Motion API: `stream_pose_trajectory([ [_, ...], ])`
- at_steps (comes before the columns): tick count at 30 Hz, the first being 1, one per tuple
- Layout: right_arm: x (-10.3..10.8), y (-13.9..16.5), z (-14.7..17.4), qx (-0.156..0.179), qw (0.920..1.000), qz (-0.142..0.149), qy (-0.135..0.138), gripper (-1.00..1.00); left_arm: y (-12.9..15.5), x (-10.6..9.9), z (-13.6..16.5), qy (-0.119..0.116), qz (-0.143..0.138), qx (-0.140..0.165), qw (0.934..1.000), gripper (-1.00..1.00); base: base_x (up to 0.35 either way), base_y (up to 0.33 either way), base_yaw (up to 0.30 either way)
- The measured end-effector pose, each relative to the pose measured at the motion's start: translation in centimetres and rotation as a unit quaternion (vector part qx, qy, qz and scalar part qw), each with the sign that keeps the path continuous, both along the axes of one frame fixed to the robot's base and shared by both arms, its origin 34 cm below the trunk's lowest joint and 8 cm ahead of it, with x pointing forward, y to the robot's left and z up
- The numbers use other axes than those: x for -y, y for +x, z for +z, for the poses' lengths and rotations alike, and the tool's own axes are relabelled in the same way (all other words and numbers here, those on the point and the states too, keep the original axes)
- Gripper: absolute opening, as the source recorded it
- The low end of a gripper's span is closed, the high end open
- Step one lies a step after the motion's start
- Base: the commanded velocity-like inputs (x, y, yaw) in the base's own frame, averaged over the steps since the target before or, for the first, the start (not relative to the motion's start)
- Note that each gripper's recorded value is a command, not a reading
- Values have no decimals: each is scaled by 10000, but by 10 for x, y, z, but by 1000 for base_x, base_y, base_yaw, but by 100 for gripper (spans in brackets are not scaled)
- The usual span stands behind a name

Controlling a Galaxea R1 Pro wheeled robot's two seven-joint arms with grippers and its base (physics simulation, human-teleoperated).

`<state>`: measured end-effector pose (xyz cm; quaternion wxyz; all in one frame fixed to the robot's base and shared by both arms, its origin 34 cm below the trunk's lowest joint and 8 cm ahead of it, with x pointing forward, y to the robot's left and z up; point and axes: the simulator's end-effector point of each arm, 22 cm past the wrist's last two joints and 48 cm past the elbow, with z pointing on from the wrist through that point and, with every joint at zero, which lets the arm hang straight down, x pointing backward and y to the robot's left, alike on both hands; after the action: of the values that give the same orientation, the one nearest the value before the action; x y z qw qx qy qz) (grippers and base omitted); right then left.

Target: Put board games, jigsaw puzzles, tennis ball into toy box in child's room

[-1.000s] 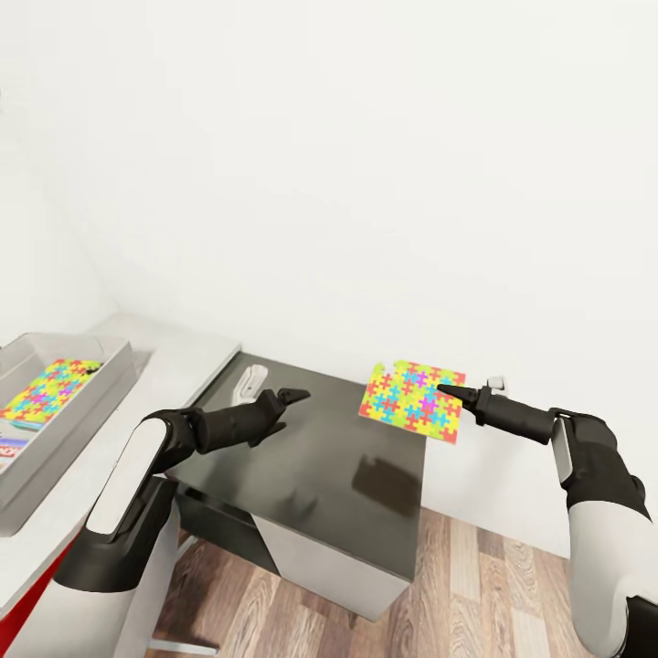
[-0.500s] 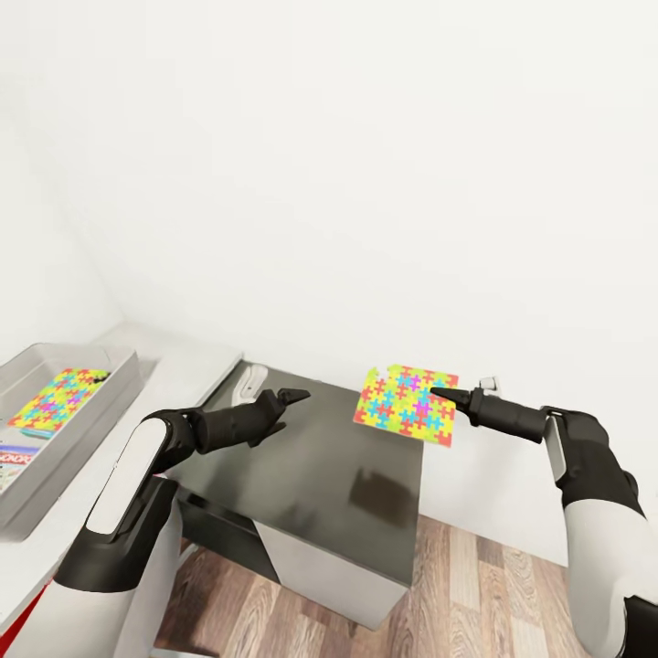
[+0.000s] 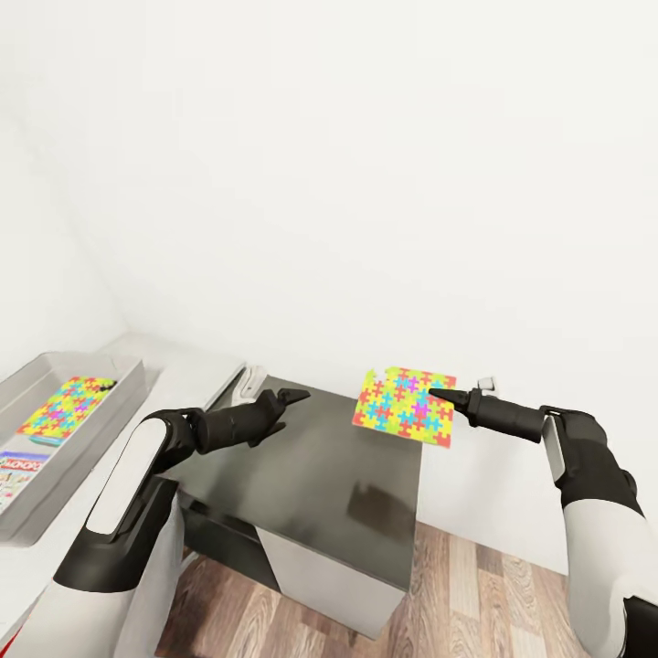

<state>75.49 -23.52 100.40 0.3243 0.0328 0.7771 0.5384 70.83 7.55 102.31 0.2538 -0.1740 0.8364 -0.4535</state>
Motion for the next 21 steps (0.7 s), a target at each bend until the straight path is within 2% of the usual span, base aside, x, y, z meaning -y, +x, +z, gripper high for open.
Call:
stream_pose_trajectory([
  [21, 0, -8, 42, 167, 9999, 7, -19, -100, -8, -2, 41, 8, 7, 172, 9999, 100, 0, 0, 0],
])
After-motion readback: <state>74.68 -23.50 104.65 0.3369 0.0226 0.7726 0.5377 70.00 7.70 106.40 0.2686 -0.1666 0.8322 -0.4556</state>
